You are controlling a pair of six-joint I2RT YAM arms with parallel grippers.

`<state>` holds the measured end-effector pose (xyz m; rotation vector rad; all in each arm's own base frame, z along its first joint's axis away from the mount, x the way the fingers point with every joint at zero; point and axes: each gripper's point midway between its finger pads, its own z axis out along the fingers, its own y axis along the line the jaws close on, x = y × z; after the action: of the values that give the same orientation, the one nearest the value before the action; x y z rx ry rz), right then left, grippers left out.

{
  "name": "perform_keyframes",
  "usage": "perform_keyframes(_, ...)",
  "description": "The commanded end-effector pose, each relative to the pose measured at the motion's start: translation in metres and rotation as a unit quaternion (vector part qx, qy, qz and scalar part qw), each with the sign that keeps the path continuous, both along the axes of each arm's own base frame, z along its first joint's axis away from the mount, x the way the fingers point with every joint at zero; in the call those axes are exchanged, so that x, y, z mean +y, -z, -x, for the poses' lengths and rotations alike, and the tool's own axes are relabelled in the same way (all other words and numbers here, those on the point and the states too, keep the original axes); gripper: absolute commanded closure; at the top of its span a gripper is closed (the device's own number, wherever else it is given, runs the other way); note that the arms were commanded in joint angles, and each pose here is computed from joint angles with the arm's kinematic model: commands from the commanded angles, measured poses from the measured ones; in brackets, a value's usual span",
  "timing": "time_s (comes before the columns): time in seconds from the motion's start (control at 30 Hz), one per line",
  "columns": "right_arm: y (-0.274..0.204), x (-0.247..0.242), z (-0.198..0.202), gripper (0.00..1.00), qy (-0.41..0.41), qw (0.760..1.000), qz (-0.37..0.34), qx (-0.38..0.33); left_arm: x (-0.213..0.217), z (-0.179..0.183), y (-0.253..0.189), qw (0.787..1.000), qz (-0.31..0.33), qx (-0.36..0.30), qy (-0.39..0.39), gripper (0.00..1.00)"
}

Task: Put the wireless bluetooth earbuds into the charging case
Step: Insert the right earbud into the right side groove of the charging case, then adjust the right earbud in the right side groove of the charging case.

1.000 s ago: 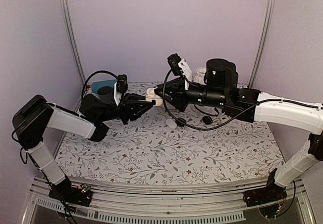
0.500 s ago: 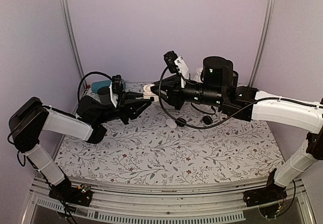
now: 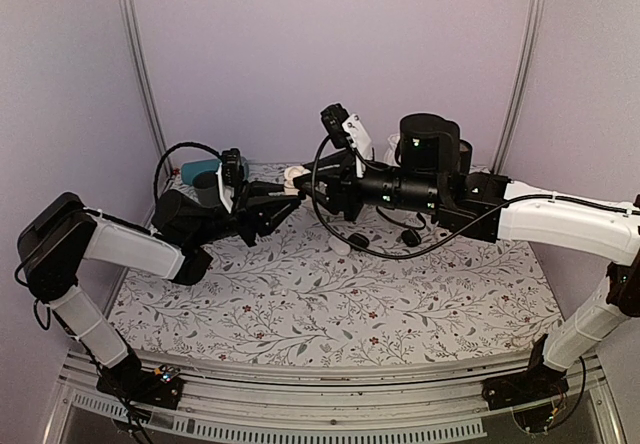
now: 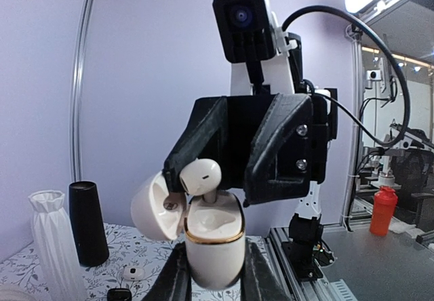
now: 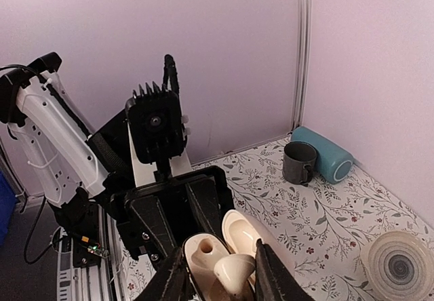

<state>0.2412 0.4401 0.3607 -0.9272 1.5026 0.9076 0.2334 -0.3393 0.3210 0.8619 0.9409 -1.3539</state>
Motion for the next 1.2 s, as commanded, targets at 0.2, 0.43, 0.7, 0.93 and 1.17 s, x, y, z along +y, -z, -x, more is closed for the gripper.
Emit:
perform_keyframes(0.2,0.006,-0.006,-0.014,0.57,0.041,0.999,0.018,0.005,0.007,0.021,-0.026,0.998,0.029,-0.055,0.009,1.00)
perform_keyframes(0.43,0.000,-0.011,-0.017,0.52,0.056,0.998,0.014,0.001,0.007,0.017,-0.024,0.998,0.022,-0.057,-0.002,1.00)
perform_keyframes(0.7,-0.009,-0.018,-0.018,0.42,0.071,0.997,0.007,0.005,0.005,0.012,-0.019,0.997,0.007,-0.066,-0.027,1.00)
perform_keyframes(0.93,-0.019,-0.027,-0.020,0.35,0.079,0.997,-0.010,0.024,0.006,0.006,-0.017,0.996,-0.005,-0.077,-0.054,1.00)
perform_keyframes(1.17,-0.016,-0.038,-0.041,0.34,0.108,0.991,-0.019,0.071,0.002,0.006,-0.014,0.994,-0.021,-0.089,-0.066,1.00)
